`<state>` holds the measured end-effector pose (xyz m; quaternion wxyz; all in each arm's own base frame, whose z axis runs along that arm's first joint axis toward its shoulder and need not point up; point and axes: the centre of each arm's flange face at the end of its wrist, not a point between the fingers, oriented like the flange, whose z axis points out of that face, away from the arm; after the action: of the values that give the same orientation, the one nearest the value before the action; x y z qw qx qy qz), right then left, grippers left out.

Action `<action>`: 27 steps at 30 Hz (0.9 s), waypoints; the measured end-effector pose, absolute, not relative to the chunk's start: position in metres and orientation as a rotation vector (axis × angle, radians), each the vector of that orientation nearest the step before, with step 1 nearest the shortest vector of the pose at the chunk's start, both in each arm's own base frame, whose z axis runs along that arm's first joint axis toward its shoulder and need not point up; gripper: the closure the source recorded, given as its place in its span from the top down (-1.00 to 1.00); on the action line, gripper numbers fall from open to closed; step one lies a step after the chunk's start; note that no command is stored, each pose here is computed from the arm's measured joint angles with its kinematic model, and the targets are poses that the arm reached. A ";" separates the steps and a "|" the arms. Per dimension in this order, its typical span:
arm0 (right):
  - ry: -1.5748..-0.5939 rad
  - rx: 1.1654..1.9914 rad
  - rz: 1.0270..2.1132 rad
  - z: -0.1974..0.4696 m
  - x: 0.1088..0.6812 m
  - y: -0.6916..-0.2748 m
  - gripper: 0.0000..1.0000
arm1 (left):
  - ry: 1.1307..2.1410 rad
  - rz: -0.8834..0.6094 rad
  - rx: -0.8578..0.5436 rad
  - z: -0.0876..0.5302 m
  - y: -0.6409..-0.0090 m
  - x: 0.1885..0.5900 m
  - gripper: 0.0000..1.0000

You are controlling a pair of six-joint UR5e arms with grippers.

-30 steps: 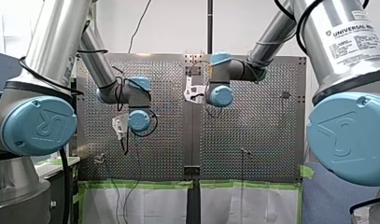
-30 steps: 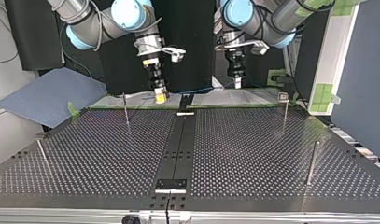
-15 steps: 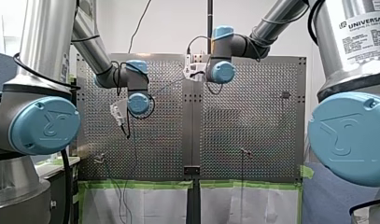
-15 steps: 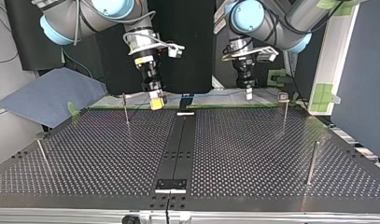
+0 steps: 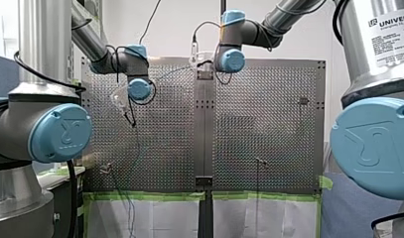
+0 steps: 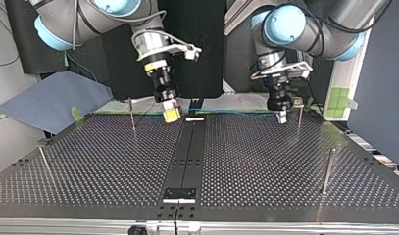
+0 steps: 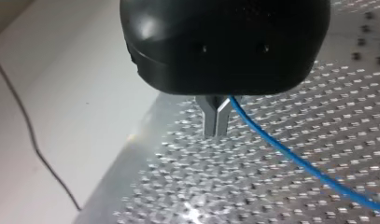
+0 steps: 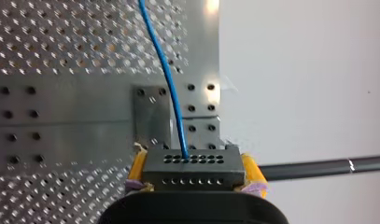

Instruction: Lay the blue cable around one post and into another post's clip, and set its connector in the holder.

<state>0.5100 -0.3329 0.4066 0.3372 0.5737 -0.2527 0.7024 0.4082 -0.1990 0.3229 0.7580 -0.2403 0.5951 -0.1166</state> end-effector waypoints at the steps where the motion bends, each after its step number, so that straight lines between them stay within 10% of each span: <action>1: -0.654 1.505 1.825 0.404 0.513 -0.333 -0.71 | 1.291 -0.258 -0.525 0.328 -0.196 0.409 -1.00; 27: -0.621 1.499 1.855 0.426 0.551 -0.326 -0.71 | 1.099 -0.181 -0.593 0.475 -0.102 0.400 -1.00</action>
<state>0.5513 -0.3263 0.4265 0.3324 0.5736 -0.2376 0.7099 0.3998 -0.1017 0.4746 0.8075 -0.2771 0.5138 -0.0846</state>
